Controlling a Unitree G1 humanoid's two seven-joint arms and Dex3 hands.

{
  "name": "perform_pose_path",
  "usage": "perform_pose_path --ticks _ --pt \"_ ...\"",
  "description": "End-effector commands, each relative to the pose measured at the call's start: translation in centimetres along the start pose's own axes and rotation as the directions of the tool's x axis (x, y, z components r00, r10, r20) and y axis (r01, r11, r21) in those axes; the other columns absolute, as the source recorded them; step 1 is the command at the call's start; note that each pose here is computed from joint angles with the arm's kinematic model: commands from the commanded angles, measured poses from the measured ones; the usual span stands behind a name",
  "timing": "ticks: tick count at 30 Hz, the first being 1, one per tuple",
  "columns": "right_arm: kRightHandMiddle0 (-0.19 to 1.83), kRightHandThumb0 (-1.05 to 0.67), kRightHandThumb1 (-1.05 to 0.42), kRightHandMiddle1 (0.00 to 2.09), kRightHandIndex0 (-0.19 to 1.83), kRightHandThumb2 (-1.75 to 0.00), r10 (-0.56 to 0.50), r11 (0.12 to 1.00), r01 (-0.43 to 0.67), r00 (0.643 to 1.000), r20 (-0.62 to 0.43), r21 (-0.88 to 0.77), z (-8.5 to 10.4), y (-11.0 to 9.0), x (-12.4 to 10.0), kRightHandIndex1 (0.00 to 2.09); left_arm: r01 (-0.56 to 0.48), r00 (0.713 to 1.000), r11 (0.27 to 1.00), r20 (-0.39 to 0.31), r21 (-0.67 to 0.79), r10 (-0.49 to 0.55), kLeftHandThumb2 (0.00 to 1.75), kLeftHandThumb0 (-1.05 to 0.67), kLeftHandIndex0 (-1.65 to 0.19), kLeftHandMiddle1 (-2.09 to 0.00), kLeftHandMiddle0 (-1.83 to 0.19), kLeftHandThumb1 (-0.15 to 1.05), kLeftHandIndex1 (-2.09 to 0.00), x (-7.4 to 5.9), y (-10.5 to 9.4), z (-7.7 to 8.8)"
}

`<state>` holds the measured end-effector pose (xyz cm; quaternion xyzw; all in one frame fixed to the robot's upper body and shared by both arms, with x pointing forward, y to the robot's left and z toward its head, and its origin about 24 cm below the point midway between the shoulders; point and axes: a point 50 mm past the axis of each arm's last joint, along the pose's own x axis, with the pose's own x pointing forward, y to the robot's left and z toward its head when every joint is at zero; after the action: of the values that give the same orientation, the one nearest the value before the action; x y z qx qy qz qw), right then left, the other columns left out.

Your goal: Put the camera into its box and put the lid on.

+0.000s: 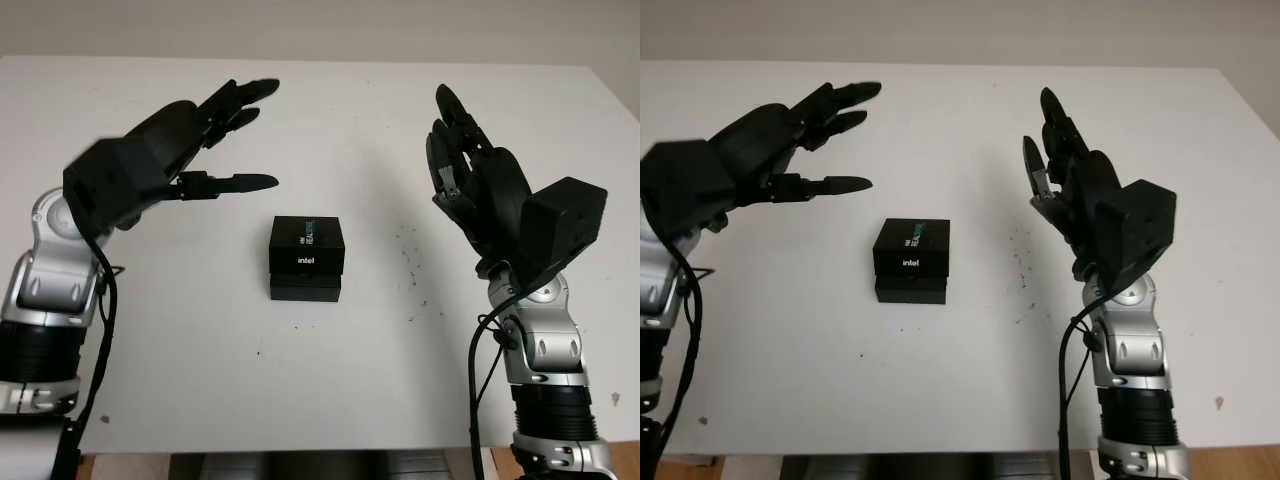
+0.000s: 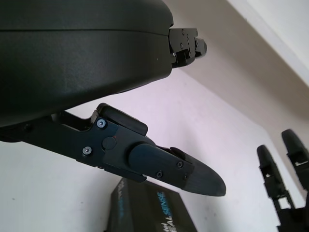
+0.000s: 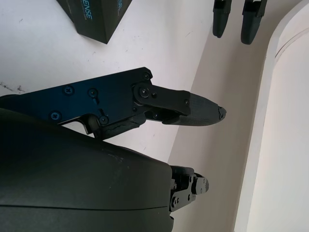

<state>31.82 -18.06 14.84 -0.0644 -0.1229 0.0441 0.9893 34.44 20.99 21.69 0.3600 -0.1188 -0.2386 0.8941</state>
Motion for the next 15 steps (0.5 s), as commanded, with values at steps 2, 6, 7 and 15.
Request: perform_pose_path --ticks 2,6,7,15 --pt "0.08 -0.62 -1.05 0.0 0.0 -0.54 -0.003 1.0 0.003 1.0 0.026 -0.008 0.5 -0.1 0.0 0.06 0.034 0.999 0.999 -0.027 0.033 -0.033 0.04 -0.89 0.19 -0.01 0.19 0.92 0.0 0.4 0.8 0.0" --pt "0.08 -0.6 -1.05 0.0 0.0 -0.54 -0.006 1.0 0.006 1.0 0.023 -0.002 0.4 -0.1 0.0 0.06 0.078 0.994 0.996 -0.084 0.035 -0.075 0.04 -0.97 0.19 0.0 0.19 0.89 0.0 0.8 1.0 -0.5" --pt "0.08 -0.59 -1.05 0.0 0.0 -0.54 -0.006 1.0 0.006 1.0 0.023 0.005 0.4 -0.1 0.0 0.06 0.09 0.992 0.996 -0.09 0.03 -0.087 0.04 -0.97 0.19 0.0 0.19 0.88 0.0 0.9 0.9 -0.6" --pt "0.09 -0.6 -1.05 0.0 0.0 -0.53 -0.01 1.0 0.01 1.0 0.018 0.016 0.3 0.0 -0.1 0.06 0.163 0.981 0.986 -0.1 -0.017 -0.164 0.06 -0.99 0.17 -0.04 0.18 0.89 -0.02 1.0 0.2 -1.2"
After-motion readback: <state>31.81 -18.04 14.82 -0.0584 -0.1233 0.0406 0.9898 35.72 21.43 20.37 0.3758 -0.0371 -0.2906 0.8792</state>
